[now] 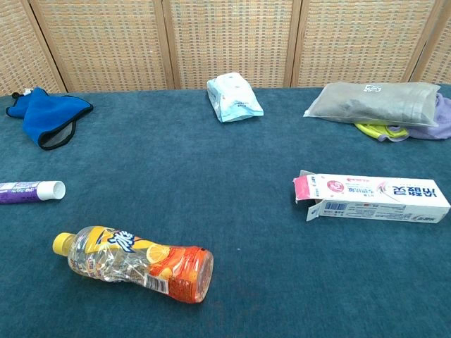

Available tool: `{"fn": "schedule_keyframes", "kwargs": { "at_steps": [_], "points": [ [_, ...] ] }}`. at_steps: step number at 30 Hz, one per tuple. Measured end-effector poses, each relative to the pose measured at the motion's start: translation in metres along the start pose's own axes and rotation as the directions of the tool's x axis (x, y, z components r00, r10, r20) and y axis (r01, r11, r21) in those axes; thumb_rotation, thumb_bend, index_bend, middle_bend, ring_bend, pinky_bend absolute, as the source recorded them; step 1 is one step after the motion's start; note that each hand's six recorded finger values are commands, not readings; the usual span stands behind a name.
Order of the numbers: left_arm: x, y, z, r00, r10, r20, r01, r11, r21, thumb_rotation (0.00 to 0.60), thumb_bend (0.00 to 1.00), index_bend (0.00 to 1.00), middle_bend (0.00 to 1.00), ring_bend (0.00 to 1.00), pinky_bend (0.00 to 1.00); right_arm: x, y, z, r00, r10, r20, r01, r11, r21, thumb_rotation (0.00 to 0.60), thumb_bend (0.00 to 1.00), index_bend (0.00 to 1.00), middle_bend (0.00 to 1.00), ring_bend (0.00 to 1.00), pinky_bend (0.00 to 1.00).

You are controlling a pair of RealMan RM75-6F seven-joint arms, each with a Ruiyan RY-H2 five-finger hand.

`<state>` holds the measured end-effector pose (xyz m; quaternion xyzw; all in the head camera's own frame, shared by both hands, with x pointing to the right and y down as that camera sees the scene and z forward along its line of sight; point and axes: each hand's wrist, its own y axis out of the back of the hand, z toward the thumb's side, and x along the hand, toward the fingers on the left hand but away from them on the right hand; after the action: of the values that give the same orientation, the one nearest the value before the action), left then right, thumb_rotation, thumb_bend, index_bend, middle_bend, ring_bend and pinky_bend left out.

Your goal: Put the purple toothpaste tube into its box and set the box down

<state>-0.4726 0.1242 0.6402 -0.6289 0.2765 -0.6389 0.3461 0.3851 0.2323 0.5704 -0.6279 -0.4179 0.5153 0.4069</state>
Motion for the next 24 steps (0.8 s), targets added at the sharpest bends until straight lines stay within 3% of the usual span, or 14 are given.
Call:
{"fn": "schedule_keyframes", "kwargs": {
  "at_steps": [16, 24],
  "points": [
    [0.032, -0.042, -0.013, 0.988, -0.141, -0.065, 0.146, 0.986, 0.086, 0.6, 0.31, 0.31, 0.22, 0.16, 0.22, 0.0, -0.002, -0.002, 1.0, 0.002, 0.007, -0.002, 1.0, 0.002, 0.6, 0.09, 0.0, 0.0, 0.0, 0.0],
    [0.042, -0.052, -0.003, 0.986, -0.158, -0.058, 0.165, 0.978, 0.127, 0.6, 0.31, 0.31, 0.22, 0.16, 0.22, -0.002, -0.001, -0.002, 1.0, -0.003, 0.007, 0.003, 1.0, -0.001, 0.6, 0.09, 0.0, 0.0, 0.0, 0.0]
  ]
}}
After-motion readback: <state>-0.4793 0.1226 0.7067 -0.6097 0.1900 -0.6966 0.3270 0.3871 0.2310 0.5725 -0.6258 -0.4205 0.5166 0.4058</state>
